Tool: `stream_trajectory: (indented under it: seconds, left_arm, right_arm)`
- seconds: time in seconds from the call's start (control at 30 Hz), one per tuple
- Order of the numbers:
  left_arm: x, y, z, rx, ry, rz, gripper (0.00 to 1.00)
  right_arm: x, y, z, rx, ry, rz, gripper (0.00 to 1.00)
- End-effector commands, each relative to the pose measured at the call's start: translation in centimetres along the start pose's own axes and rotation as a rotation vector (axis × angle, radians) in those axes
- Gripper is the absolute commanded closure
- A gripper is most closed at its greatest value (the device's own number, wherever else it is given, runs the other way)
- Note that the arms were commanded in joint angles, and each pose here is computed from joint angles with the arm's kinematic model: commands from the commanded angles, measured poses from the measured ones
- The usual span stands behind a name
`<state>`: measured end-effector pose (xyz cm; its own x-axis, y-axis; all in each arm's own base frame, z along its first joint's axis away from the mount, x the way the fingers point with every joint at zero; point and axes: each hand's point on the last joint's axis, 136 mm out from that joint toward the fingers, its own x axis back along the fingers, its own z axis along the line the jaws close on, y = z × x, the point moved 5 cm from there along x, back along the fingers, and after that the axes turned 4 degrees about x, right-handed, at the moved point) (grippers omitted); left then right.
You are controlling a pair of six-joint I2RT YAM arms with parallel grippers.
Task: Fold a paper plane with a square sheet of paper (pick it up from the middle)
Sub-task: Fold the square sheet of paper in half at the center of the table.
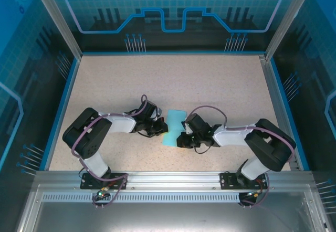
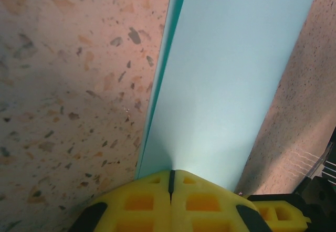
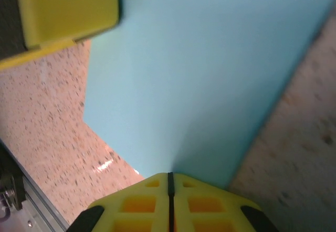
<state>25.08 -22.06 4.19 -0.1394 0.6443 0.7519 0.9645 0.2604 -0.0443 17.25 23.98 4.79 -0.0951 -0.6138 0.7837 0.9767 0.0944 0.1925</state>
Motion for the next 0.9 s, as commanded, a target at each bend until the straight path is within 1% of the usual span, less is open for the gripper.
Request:
stream_trajectory:
  seconds: [0.0, 0.07, 0.13, 0.3, 0.37, 0.4, 0.53, 0.63, 0.73, 0.87]
  left_arm:
    - [-0.1, -3.7, 10.0, 0.150, 0.432, 0.078, 1.00]
    - [-0.2, -3.6, 9.9, 0.148, 0.429, 0.078, 1.00]
    - [-0.2, -3.6, 9.8, 0.147, 0.425, 0.078, 1.00]
    - [-0.2, -3.4, 9.5, 0.139, 0.416, 0.077, 1.00]
    - [-0.2, -3.3, 9.4, 0.137, 0.415, 0.077, 1.00]
    - [-0.2, -3.3, 9.3, 0.135, 0.412, 0.077, 1.00]
    - [-0.1, -3.4, 9.3, 0.137, 0.414, 0.077, 1.00]
    - [0.0, -3.4, 9.3, 0.136, 0.414, 0.077, 1.00]
    - [0.1, -3.5, 9.3, 0.137, 0.413, 0.075, 1.00]
    - [0.2, -3.5, 9.4, 0.136, 0.418, 0.072, 1.00]
  right_arm:
    - [0.7, -4.5, -4.3, -0.096, -0.150, 0.125, 0.92]
    - [1.3, -4.9, -4.6, -0.099, -0.159, 0.126, 0.92]
    - [2.1, -4.4, -4.1, -0.084, -0.156, 0.107, 0.92]
    - [4.8, -0.2, 0.4, 0.019, -0.070, -0.045, 0.91]
    - [5.1, 1.5, 1.7, 0.044, -0.043, -0.089, 0.91]
    - [4.7, 2.1, 2.1, 0.049, -0.032, -0.092, 0.91]
    - [2.0, 4.3, 3.9, 0.054, 0.029, -0.064, 0.92]
    - [0.1, 4.3, 3.7, 0.040, 0.032, -0.018, 0.93]
    - [-1.1, 3.5, 2.7, 0.022, 0.018, 0.025, 0.93]
    - [-1.4, 1.2, 0.7, -0.011, -0.026, 0.085, 0.93]
